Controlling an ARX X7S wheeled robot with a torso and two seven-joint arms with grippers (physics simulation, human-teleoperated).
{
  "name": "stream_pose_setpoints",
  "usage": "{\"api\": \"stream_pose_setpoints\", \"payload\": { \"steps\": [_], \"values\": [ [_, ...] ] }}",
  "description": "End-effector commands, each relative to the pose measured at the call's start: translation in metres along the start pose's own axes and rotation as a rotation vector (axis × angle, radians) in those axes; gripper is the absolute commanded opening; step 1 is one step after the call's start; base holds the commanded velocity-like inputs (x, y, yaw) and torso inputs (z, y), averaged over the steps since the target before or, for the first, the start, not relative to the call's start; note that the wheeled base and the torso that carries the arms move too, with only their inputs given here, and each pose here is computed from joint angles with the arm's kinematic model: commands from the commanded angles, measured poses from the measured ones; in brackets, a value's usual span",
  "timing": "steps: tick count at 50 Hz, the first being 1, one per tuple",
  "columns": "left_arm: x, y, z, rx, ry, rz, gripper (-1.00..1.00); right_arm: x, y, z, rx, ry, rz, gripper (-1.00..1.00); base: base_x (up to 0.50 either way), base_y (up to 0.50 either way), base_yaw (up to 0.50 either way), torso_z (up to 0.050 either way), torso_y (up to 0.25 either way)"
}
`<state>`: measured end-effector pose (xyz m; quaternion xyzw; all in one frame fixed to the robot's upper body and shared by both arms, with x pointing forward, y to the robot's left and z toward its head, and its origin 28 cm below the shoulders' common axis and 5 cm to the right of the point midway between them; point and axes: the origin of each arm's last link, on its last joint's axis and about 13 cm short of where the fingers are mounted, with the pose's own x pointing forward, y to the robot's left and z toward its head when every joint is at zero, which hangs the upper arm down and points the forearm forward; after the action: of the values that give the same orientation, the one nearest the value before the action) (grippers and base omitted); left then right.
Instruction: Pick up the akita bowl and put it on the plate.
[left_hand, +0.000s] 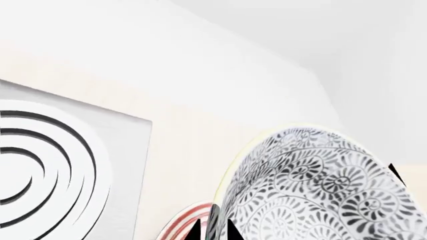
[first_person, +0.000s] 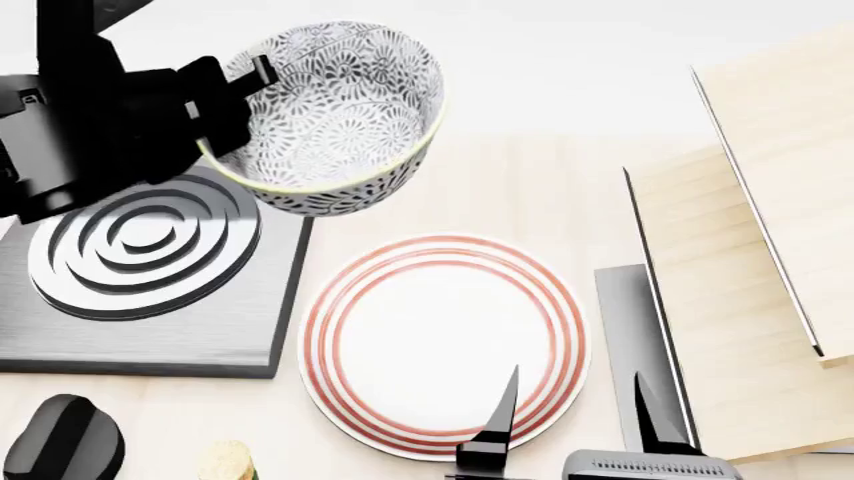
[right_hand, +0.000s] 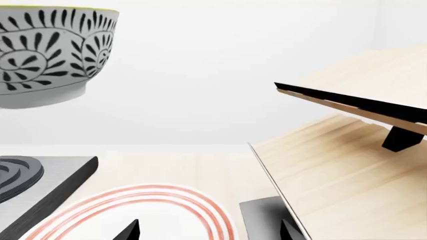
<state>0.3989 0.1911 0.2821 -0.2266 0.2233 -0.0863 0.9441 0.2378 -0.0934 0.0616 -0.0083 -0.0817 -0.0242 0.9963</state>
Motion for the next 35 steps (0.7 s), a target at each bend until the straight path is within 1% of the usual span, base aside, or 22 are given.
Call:
{"api": "stream_pose_setpoints", "payload": {
  "steps": [1, 2, 3, 4, 6, 7, 8, 9, 10, 11, 12, 17, 18, 19, 20, 21, 23, 26, 29, 31, 33, 35],
  "values": [
    [0.004, -0.012, -0.003, 0.089, -0.010, -0.001, -1.00, 0.000, 0.000, 0.000, 0.002, 0.002, 0.000, 1.00, 0.00, 0.00, 0.00, 0.000, 0.000],
    [0.004, -0.012, -0.003, 0.086, -0.012, -0.001, -1.00, -0.001, 0.000, 0.000, 0.002, 0.003, -0.001, 1.00, 0.00, 0.00, 0.00, 0.000, 0.000],
    [0.004, -0.014, -0.005, 0.113, -0.007, -0.006, -1.00, -0.001, 0.000, 0.000, 0.002, 0.004, -0.001, 1.00, 0.00, 0.00, 0.00, 0.000, 0.000],
    [0.004, -0.015, -0.005, 0.105, 0.000, -0.011, -1.00, -0.001, 0.000, 0.000, 0.001, 0.003, 0.000, 1.00, 0.00, 0.00, 0.00, 0.000, 0.000],
    [0.007, -0.016, -0.006, 0.132, -0.013, 0.010, -1.00, -0.001, 0.000, 0.000, 0.000, 0.003, -0.001, 1.00, 0.00, 0.00, 0.00, 0.000, -0.043],
    [0.007, -0.016, -0.007, 0.143, 0.007, -0.006, -1.00, -0.001, 0.000, 0.000, 0.000, 0.003, 0.000, 1.00, 0.00, 0.00, 0.00, 0.000, -0.084],
    [0.008, -0.017, -0.008, 0.143, -0.007, 0.010, -1.00, -0.001, 0.000, 0.000, 0.002, 0.003, 0.000, 1.00, 0.00, 0.00, 0.00, 0.000, -0.082],
    [0.009, -0.017, -0.008, 0.127, 0.022, -0.013, -1.00, -0.001, 0.000, 0.000, 0.000, 0.003, -0.001, 1.00, 0.00, 0.00, 0.00, 0.000, -0.049],
    [0.010, -0.017, -0.008, 0.133, 0.001, 0.001, -1.00, -0.001, 0.000, 0.000, -0.001, 0.003, -0.001, 1.00, 0.00, 0.00, 0.00, 0.000, -0.039],
    [0.009, -0.018, -0.009, 0.121, 0.022, -0.047, -1.00, -0.001, 0.000, -0.001, -0.001, 0.004, 0.000, 1.00, 0.00, 0.00, 0.00, 0.000, 0.000],
    [0.010, -0.017, -0.009, 0.116, 0.019, -0.019, -1.00, -0.001, 0.001, -0.001, -0.001, 0.005, 0.000, 1.00, 0.00, 0.00, 0.00, 0.000, 0.000],
    [0.012, -0.019, -0.011, 0.136, 0.009, -0.038, -1.00, -0.001, 0.001, -0.001, -0.002, 0.004, 0.002, 1.00, 0.00, 0.00, 0.00, 0.000, 0.000],
    [0.012, -0.021, -0.012, 0.163, -0.004, -0.031, -1.00, -0.001, 0.001, 0.000, -0.002, 0.004, 0.002, 1.00, 0.00, 0.00, 0.00, 0.000, 0.000],
    [0.012, -0.021, -0.013, 0.164, -0.008, -0.031, -1.00, -0.001, 0.001, 0.000, -0.003, 0.003, 0.002, 1.00, 0.00, 0.00, 0.00, 0.000, 0.000],
    [0.012, -0.022, -0.014, 0.195, -0.012, -0.045, -1.00, -0.001, 0.001, 0.000, -0.003, 0.004, 0.003, 1.00, 0.00, 0.00, 0.00, 0.000, 0.000],
    [0.012, -0.023, -0.015, 0.210, -0.030, -0.013, -1.00, -0.001, 0.001, 0.000, -0.003, 0.003, 0.002, 1.00, 0.00, 0.00, 0.00, 0.000, 0.000],
    [0.013, -0.023, -0.017, 0.215, -0.023, -0.021, -1.00, -0.001, 0.001, 0.000, -0.003, 0.004, 0.002, 1.00, 0.00, 0.00, 0.00, 0.000, 0.000],
    [0.016, -0.022, -0.019, 0.207, -0.002, -0.030, -1.00, -0.001, 0.001, -0.001, -0.004, 0.005, 0.003, 1.00, 0.00, 0.00, 0.00, 0.000, 0.000],
    [0.016, -0.023, -0.021, 0.196, 0.012, -0.071, -1.00, -0.001, 0.002, -0.002, -0.003, 0.010, 0.005, 1.00, 0.00, 0.00, 0.00, 0.000, 0.000],
    [0.016, -0.023, -0.020, 0.148, 0.016, -0.099, -1.00, -0.001, 0.002, -0.002, -0.003, 0.010, 0.007, 1.00, 0.00, 0.00, 0.00, 0.000, 0.000],
    [0.017, -0.023, -0.022, 0.164, -0.003, -0.067, -1.00, -0.001, 0.002, -0.003, -0.004, 0.011, 0.008, 1.00, 0.00, 0.00, 0.00, 0.000, 0.000],
    [0.017, -0.022, -0.022, 0.156, 0.003, -0.076, -1.00, -0.001, 0.002, -0.003, -0.002, 0.012, 0.006, 1.00, 0.00, 0.00, 0.00, 0.000, 0.000]
  ]
}}
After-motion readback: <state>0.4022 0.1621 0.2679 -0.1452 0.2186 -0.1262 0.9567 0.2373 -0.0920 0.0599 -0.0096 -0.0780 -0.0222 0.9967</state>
